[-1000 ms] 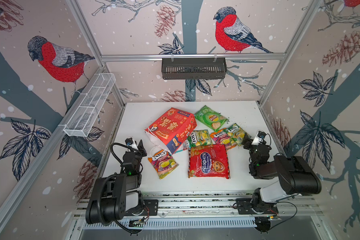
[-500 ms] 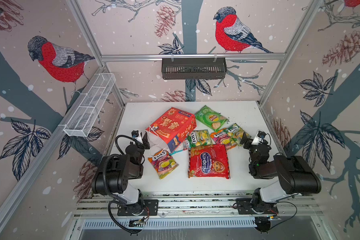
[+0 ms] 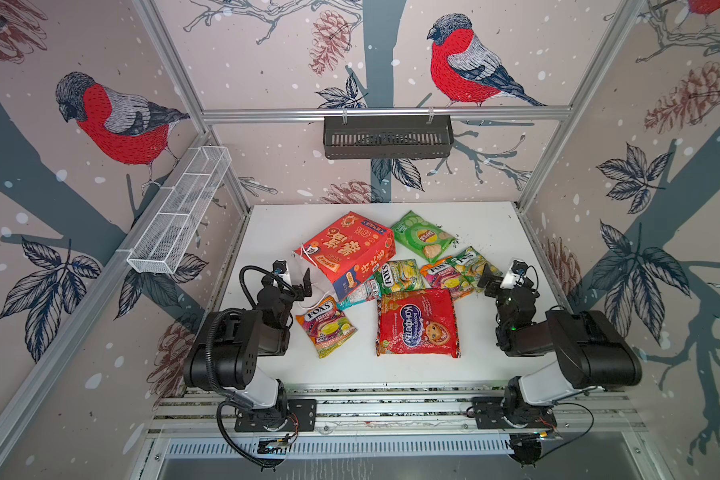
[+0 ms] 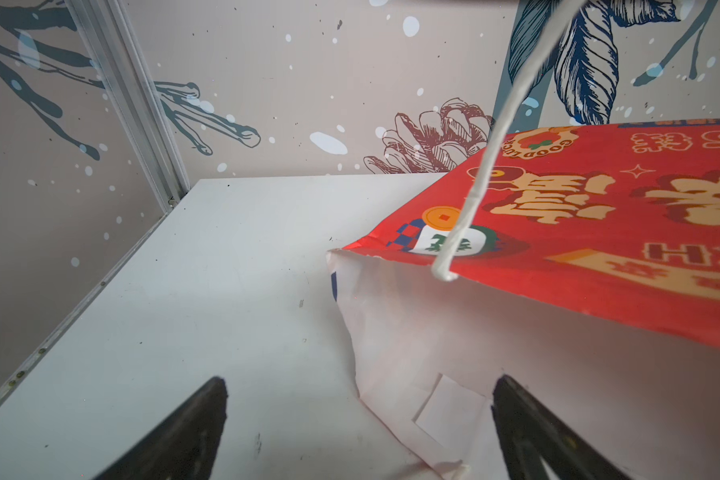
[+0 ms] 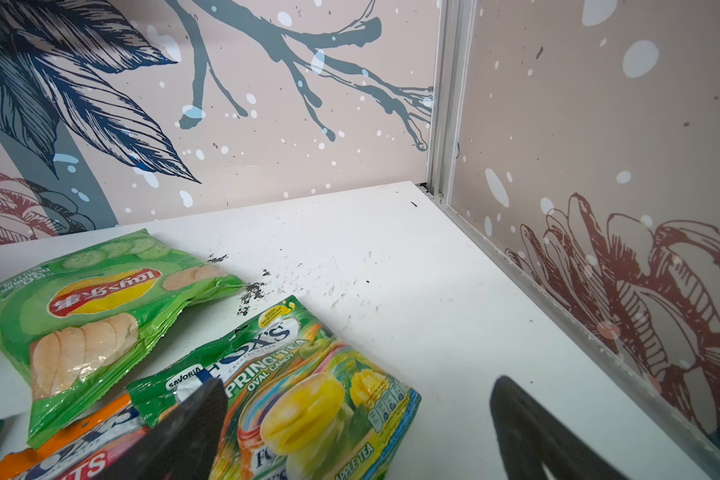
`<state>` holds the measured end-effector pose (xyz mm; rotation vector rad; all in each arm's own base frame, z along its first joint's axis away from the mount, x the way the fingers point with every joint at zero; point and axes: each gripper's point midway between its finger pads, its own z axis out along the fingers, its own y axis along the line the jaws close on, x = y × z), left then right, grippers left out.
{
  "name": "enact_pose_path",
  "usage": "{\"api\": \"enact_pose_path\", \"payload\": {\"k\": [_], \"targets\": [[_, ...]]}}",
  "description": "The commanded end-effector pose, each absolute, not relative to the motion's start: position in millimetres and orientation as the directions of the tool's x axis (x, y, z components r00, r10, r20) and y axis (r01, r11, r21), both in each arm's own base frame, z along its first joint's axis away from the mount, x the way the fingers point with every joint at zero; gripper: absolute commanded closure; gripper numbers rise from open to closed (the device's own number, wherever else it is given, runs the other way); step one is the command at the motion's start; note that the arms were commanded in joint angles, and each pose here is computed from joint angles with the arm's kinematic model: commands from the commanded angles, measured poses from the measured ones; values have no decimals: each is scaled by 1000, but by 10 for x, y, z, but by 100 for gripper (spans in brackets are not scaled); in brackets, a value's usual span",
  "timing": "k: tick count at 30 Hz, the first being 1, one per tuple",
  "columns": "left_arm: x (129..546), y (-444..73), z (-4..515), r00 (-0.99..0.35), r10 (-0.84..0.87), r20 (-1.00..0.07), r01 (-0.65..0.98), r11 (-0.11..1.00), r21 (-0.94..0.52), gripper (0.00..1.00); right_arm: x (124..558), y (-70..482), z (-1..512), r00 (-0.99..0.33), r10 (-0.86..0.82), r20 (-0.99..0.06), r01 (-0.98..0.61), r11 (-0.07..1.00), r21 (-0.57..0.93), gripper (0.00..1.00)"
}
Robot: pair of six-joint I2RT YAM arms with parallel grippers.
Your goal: Take the snacks out of the paper bag
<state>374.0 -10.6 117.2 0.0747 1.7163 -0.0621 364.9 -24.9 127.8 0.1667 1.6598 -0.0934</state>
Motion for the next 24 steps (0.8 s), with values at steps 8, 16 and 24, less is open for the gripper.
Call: {"api": "enact_pose_path", "payload": {"k": [8,16,24], "targets": [[3745,-99,1304,-90,26,-996,80,997,19,2,3665,-256,1314,-79,32,-996,179,984,18,1],[3747,-97,1305,-90,26,-996,80,997,19,2,3671,-254,1311,-81,34,-996,178,984,20,0],[3748,-98,1309,-89,26,-996,80,997,19,2,3694,-259,1294,-89,36,-995,178,984,20,0]]}}
